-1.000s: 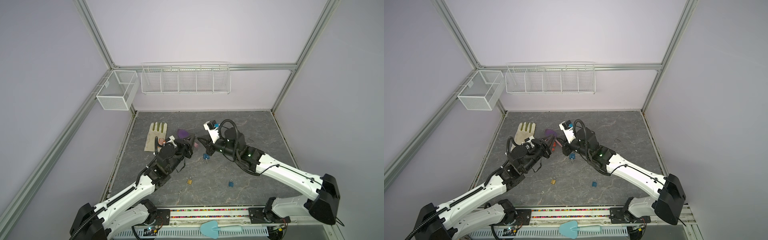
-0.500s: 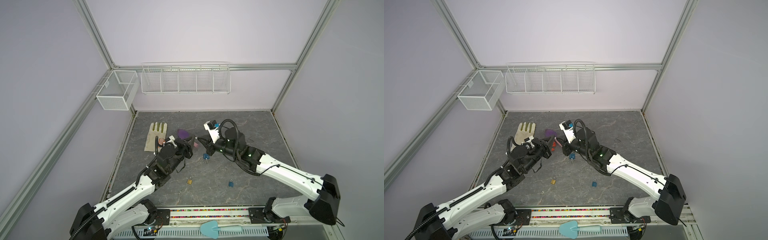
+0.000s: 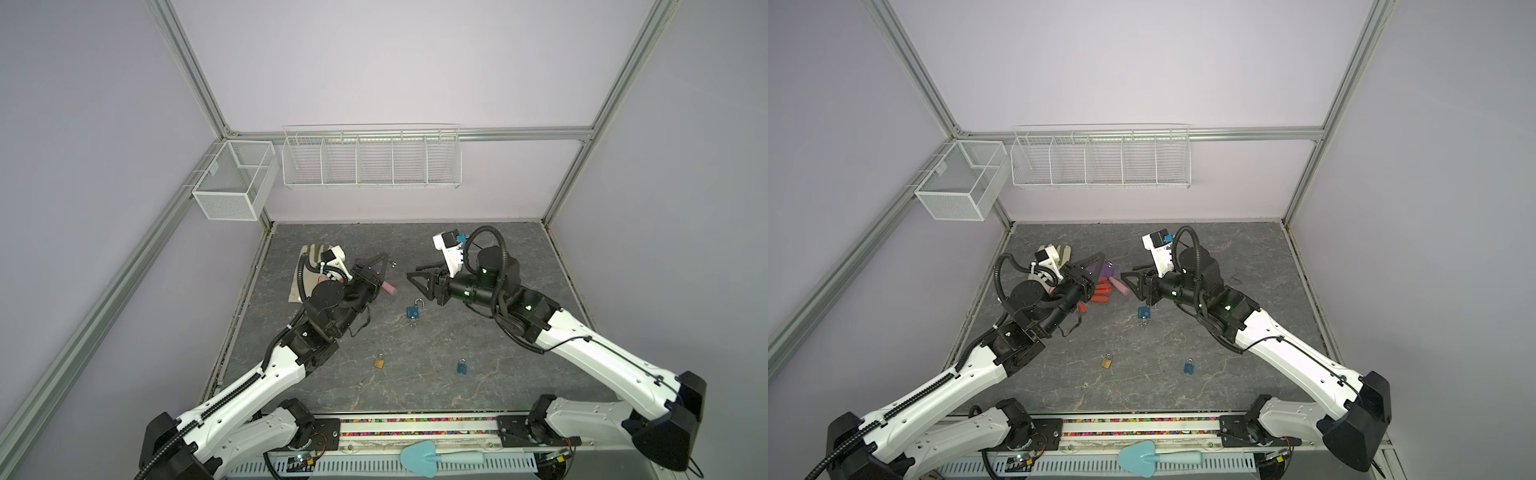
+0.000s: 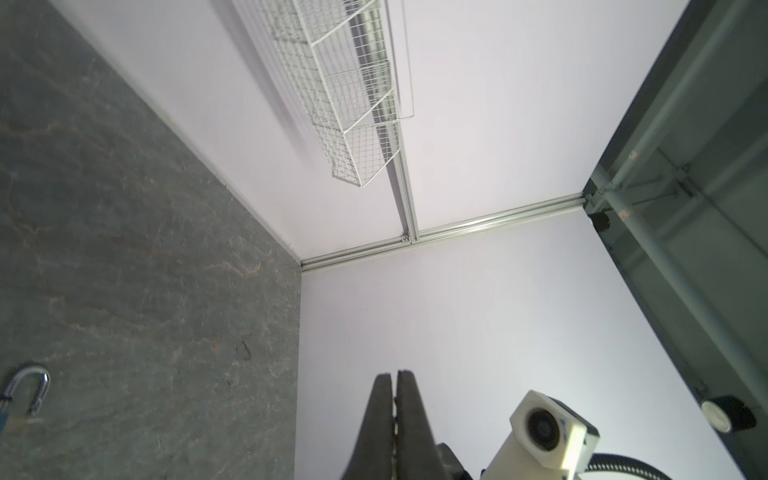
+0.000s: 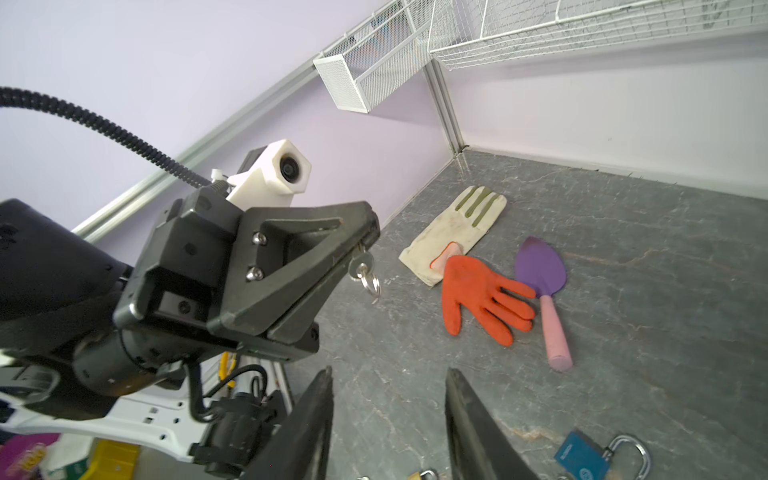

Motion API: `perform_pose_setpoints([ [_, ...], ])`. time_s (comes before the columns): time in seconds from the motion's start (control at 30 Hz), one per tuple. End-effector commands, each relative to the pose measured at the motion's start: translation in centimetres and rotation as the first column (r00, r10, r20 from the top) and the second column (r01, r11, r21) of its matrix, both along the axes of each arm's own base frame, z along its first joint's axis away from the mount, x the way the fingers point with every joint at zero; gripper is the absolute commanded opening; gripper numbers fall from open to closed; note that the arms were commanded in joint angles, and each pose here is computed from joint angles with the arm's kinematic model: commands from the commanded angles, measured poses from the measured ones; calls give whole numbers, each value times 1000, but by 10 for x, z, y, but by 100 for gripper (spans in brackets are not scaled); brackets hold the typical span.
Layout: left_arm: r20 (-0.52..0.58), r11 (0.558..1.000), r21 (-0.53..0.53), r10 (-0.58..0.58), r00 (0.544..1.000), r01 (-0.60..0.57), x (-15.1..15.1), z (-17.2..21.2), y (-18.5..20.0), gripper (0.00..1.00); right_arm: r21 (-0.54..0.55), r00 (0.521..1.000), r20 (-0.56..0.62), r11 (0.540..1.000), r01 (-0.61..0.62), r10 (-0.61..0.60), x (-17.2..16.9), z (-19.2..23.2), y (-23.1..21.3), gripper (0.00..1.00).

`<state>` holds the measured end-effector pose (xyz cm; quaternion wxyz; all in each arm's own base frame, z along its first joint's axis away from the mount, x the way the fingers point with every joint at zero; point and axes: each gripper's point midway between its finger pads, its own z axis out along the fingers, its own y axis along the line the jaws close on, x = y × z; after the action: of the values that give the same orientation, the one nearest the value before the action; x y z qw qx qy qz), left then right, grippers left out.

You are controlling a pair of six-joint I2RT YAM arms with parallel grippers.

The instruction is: Unlock with the key

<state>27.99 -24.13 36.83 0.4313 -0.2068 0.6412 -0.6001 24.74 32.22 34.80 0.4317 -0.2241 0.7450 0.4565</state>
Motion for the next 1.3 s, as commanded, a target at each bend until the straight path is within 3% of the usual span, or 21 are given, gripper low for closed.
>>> perform_pose_setpoints([
  [0.0, 215, 972, 233, -56, 975, 4, -8, 25, -7, 0, 31, 990, -137, 999, -29, 33, -16, -7, -10, 54],
  [0.13, 321, 933, 355, -182, 929, 60, -15, 30, -28, 0, 64, 978, -197, 997, -51, 62, -29, -3, -20, 60],
  [0.23, 405, 932, 350, -236, 883, 88, -23, 37, -37, 0, 91, 977, -198, 994, -59, 76, -36, -1, -28, 63],
  [0.47, 476, 924, 349, -319, 820, 156, -37, 46, -51, 0, 246, 975, -176, 965, -92, 138, -37, 15, -38, 63],
  [0.83, 521, 923, 329, -355, 776, 202, -53, 55, -60, 0, 384, 971, -79, 905, -181, 228, -35, 51, -25, 59],
  [1.13, 548, 917, 321, -385, 742, 239, -61, 60, -68, 0, 397, 966, -46, 892, -217, 255, -36, 56, -16, 54],
  [1.27, 551, 914, 323, -391, 737, 244, -61, 60, -69, 0, 406, 966, -28, 886, -223, 256, -34, 61, -14, 46],
])
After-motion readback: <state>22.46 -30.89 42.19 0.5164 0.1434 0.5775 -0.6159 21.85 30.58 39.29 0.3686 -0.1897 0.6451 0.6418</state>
